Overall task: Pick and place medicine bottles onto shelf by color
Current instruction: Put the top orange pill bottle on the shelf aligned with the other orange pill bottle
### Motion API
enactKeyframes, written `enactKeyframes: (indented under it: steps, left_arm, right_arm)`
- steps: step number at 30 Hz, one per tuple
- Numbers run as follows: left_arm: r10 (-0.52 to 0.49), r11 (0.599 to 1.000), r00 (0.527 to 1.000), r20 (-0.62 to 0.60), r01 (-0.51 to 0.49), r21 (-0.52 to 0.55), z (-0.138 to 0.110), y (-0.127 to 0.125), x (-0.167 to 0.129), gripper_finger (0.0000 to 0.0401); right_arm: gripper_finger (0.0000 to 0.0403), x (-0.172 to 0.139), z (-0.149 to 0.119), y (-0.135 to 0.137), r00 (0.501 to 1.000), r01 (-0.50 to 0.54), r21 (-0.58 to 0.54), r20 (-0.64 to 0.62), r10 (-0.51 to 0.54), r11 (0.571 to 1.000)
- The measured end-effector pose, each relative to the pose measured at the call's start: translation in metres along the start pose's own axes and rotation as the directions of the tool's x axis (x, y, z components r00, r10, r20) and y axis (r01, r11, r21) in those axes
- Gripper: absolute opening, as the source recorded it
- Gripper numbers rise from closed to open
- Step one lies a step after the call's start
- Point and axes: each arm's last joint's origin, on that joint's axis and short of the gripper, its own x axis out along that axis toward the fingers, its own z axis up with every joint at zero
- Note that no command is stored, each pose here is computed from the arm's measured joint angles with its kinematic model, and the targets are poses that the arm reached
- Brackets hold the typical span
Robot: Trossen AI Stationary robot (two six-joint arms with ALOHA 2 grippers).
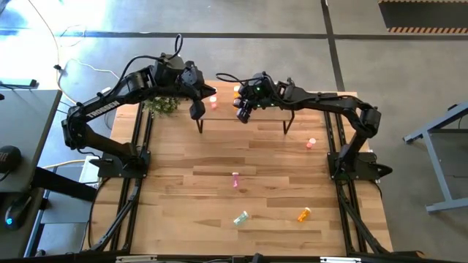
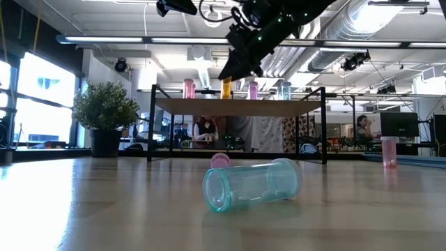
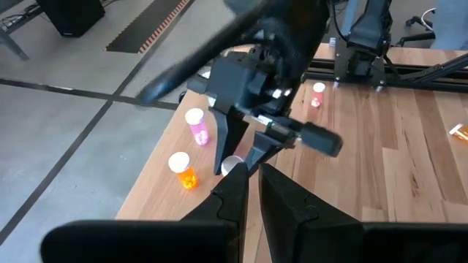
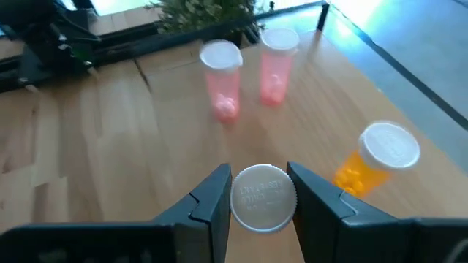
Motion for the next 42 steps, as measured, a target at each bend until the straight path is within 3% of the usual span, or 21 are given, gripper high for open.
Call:
enactKeyframes:
  steps: [25,34,42]
  left_arm:
    - [0.000,1.000,1.000,0.000,0.000,0.000,0.000,0.000,0.000,0.0025]
    - [0.000,1.000,1.000,0.000,0.000,0.001,0.000,0.000,0.000,0.0025]
    - [0.000,1.000,1.000,0.000,0.000,0.001,0.000,0.000,0.000,0.0025]
  right_arm:
    - [0.0109,0.008,-0.004,-0.001,0.999,0.046,0.003,-0.020,-0.045,0.999]
    - [0.0156,0.008,-0.004,-0.001,0.999,0.038,0.003,-0.015,-0.038,0.999]
    - [0.0161,0.001,0.010,0.000,0.999,0.042,0.023,0.013,-0.042,0.999]
